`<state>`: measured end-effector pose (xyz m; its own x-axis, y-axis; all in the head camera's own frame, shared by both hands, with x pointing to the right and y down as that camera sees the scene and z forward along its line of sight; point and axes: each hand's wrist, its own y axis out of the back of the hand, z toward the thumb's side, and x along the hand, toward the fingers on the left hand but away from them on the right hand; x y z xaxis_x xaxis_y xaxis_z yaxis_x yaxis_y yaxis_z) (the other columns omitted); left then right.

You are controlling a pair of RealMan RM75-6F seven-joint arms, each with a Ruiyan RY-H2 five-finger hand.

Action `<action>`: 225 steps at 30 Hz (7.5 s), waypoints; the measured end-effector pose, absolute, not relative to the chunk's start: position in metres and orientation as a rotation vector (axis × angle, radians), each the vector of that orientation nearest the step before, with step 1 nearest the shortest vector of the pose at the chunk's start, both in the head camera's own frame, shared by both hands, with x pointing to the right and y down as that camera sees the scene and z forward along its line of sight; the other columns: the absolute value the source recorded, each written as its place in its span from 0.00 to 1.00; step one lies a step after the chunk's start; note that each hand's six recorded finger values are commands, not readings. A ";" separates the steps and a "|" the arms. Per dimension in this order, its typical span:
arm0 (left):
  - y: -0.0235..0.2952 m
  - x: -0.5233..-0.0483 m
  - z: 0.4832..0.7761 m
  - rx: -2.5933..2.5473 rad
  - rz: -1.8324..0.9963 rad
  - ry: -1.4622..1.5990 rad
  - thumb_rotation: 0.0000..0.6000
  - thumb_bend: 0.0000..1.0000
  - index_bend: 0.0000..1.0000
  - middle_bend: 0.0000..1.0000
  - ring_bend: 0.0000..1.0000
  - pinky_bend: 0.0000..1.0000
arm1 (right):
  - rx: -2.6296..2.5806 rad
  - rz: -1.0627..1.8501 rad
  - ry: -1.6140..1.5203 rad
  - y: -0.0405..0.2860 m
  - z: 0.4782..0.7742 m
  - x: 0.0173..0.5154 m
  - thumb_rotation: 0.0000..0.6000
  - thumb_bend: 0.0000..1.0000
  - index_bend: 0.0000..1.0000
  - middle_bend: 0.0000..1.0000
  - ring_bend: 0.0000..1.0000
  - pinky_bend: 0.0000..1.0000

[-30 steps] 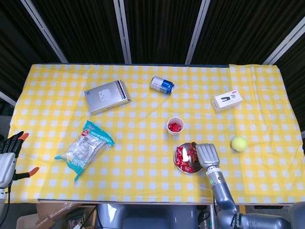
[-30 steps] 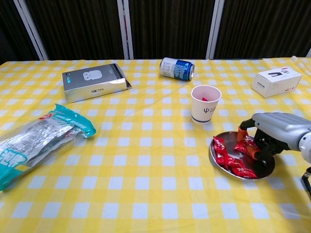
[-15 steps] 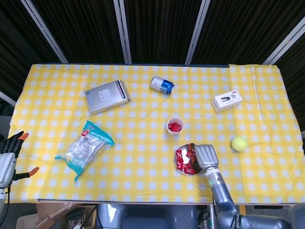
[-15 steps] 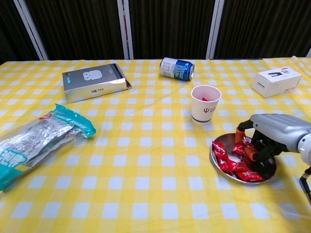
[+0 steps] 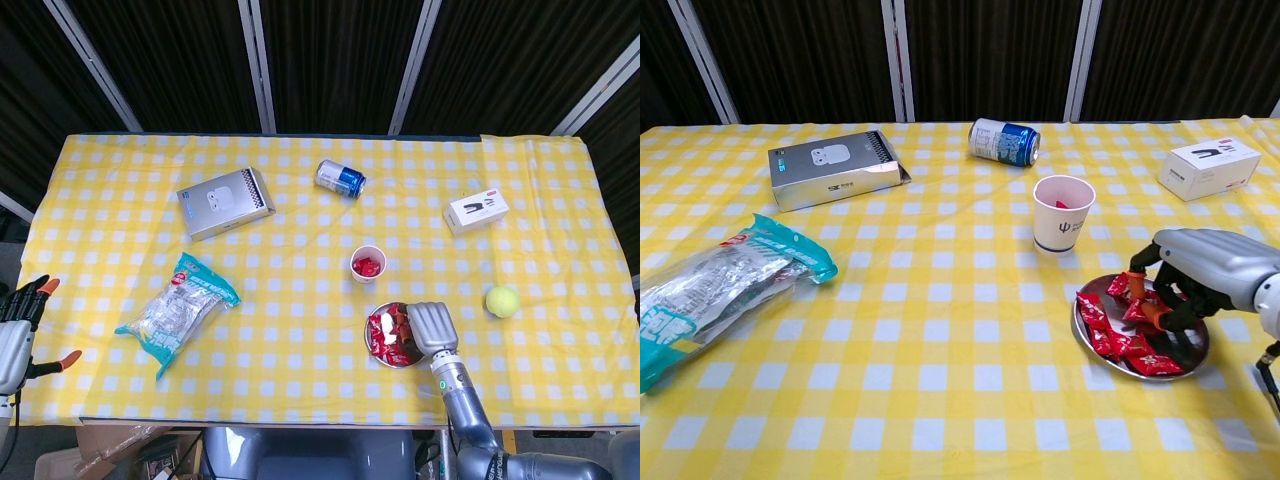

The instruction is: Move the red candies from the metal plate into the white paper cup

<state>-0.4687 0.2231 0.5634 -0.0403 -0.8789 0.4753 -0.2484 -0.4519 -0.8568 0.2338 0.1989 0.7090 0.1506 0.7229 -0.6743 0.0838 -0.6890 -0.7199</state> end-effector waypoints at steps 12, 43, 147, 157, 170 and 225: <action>0.224 -0.469 0.563 -1.704 -1.525 1.193 1.00 0.04 0.00 0.00 0.00 0.00 | -1.905 1.518 -0.820 0.187 0.691 0.229 1.00 0.56 0.66 0.83 0.84 0.95; 0.221 -0.469 0.566 -1.725 -1.540 1.197 1.00 0.04 0.00 0.00 0.00 0.00 | -1.871 1.372 -0.940 0.080 0.658 0.171 1.00 0.56 0.66 0.83 0.84 0.95; 0.224 -0.470 0.561 -1.690 -1.514 1.211 1.00 0.04 0.00 0.00 0.00 0.00 | -1.908 1.610 -0.919 0.195 0.709 0.260 1.00 0.56 0.59 0.83 0.84 0.95; 0.223 -0.470 0.561 -1.690 -1.511 1.212 1.00 0.04 0.00 0.00 0.00 0.00 | -1.897 1.524 -0.943 0.179 0.686 0.249 1.00 0.56 0.59 0.83 0.84 0.95; 0.222 -0.470 0.564 -1.706 -1.525 1.218 1.00 0.04 0.00 0.00 0.00 0.00 | -1.867 1.368 -0.984 0.129 0.645 0.221 1.00 0.56 0.60 0.83 0.84 0.95; 0.221 -0.470 0.562 -1.711 -1.535 1.224 1.00 0.04 0.00 0.00 0.00 0.00 | -1.919 1.404 -0.915 0.152 0.667 0.212 1.00 0.30 0.39 0.83 0.84 0.95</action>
